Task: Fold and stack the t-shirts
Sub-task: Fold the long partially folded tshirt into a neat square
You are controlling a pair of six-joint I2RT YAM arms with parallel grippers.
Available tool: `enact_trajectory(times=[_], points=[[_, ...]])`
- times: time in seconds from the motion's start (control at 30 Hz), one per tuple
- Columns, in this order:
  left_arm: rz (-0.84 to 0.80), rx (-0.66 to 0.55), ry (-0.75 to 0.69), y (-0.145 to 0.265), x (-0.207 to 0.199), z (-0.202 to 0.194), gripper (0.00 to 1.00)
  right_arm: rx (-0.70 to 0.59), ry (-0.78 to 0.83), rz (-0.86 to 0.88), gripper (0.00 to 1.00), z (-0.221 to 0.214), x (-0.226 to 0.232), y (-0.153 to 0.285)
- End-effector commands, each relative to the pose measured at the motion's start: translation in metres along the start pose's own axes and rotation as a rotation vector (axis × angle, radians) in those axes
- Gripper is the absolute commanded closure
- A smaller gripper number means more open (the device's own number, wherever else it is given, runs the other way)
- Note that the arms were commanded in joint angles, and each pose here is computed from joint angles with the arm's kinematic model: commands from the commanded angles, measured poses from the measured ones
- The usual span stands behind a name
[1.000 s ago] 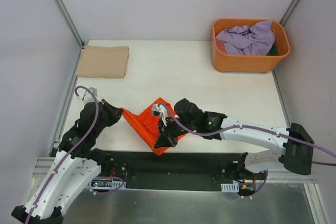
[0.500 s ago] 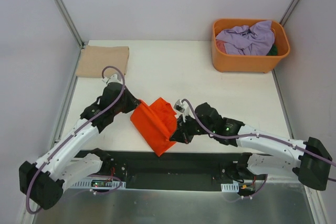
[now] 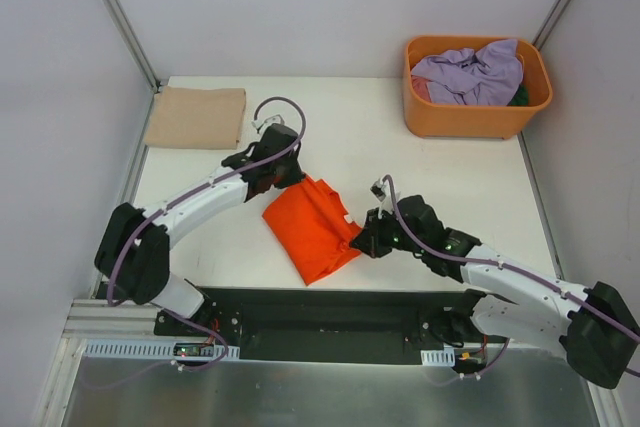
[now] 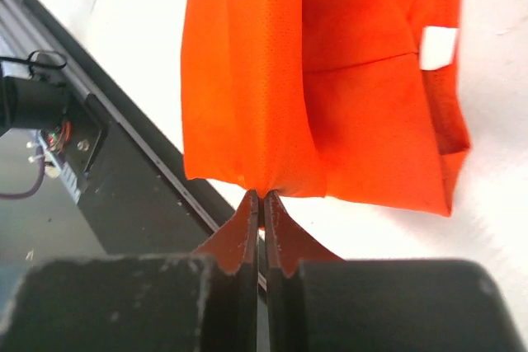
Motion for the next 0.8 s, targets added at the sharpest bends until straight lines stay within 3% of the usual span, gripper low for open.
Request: enact_trajectory(times=[0.0,0.33,0.43,0.53,0.67,0.7,0.77], points=[[-0.002,-0.041,-0.031,-0.022,-0.017,0.022,1.0,-0.054,-0.051,-0.08,0.99,0.003,-0.013,0.001],[-0.019,0.042,-0.084,-0.078,-0.041,0.025,1.0,-0.146,-0.148,-0.262,0.95,0.004,-0.042,0.007],[-0.024,0.064,-0.109,-0.095,-0.045,0.025,0.96,-0.202,-0.166,-0.343,0.82,0.007,-0.052,0.01],[-0.067,0.104,-0.138,-0.11,-0.051,0.023,0.77,-0.242,-0.194,-0.455,0.71,0.012,-0.06,0.016],[-0.14,0.111,-0.194,-0.108,-0.059,0.028,0.36,-0.288,-0.173,-0.568,0.51,0.021,-0.061,0.026],[-0.146,0.101,-0.201,-0.106,-0.06,0.031,0.29,-0.286,-0.157,-0.557,0.38,0.024,-0.058,0.027],[-0.179,0.099,-0.219,-0.098,-0.063,0.033,0.2,-0.274,-0.111,-0.502,0.27,0.031,-0.049,0.028]])
Point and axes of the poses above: each gripper's point midway between its finger pads, its own y axis back along the fingers, its own x axis along the line the jaws close on, z = x × y, the point moved 10 cm from there along y, back along the fingers, and after that the axes turned 15 degrees about -y, right-handed, at the moved point
